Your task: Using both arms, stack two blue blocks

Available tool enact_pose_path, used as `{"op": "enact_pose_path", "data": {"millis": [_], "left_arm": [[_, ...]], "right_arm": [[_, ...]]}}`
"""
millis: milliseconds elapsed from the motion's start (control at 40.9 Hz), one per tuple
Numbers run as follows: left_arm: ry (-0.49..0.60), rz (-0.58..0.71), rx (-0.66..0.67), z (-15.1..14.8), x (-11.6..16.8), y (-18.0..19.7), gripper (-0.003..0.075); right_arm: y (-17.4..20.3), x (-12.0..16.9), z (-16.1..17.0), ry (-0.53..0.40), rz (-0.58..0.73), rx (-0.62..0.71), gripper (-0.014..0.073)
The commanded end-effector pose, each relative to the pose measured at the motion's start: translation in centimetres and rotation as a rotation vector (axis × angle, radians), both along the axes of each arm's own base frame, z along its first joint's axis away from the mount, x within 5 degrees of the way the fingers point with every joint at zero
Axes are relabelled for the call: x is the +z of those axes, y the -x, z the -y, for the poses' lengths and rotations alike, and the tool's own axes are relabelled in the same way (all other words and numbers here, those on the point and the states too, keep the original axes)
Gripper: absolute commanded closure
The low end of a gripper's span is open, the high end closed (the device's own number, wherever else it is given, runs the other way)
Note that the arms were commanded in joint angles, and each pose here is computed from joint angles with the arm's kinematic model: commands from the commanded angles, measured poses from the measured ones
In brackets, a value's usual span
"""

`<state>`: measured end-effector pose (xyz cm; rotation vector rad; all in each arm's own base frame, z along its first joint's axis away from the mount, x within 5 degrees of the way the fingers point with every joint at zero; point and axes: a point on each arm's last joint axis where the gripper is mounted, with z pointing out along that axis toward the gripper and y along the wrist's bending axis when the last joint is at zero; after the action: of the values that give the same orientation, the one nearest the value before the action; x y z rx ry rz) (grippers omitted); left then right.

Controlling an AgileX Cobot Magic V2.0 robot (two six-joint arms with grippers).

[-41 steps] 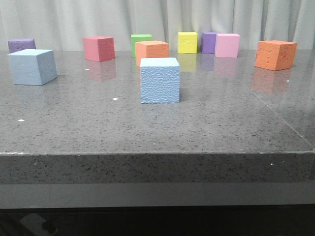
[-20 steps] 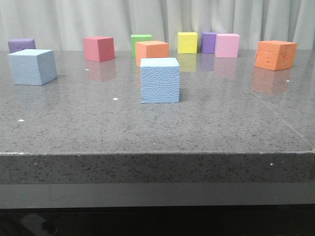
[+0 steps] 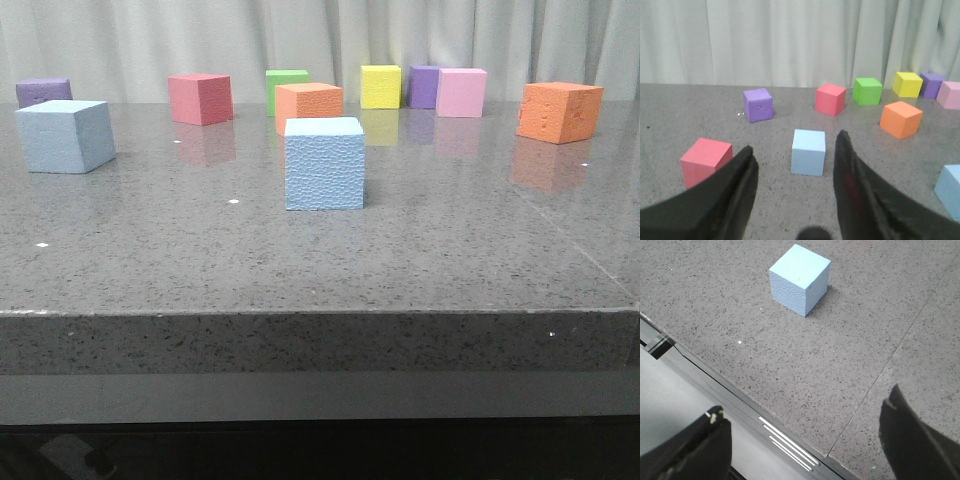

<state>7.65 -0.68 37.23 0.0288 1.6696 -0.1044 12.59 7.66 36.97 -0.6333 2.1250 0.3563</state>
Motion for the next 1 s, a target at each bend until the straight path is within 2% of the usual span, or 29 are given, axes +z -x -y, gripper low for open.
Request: {"op": "enact_pose_path", "data": {"millis": [0,122,220,342,660,978], "left_arm": [[0.026,0.13,0.004,0.0,1.8,-0.3,0.0338],[0.024,0.1,0.004,0.1,1.7,-1.5,0.0205],[-0.002,0.054,0.01,0.1,2.1,-3.1,0.0153],[-0.047,-0.001,0.019,0.2,3.0,-5.9,0.0153],[-0.057,-0.209,0.009,1.0,3.9,-15.3,0.0153],[-0.137,-0.361,-0.09,4.2,1.3,-23.7,0.0153]], "right_arm": [[-0.1,1.4,0.1,-0.045,0.081,-0.007,-0.0013],[-0.1,1.4,0.1,-0.045,0.081,-0.007,-0.0013],[-0.1,1.4,0.1,-0.045,0.081,-0.007,-0.0013],[-0.1,1.4,0.1,-0.045,0.081,-0.007,-0.0013],[-0.1,1.4,0.1,-0.045,0.081,-0.007,-0.0013],[-0.1,1.4,0.1,-0.045,0.081,-0.007,-0.0013]]}}
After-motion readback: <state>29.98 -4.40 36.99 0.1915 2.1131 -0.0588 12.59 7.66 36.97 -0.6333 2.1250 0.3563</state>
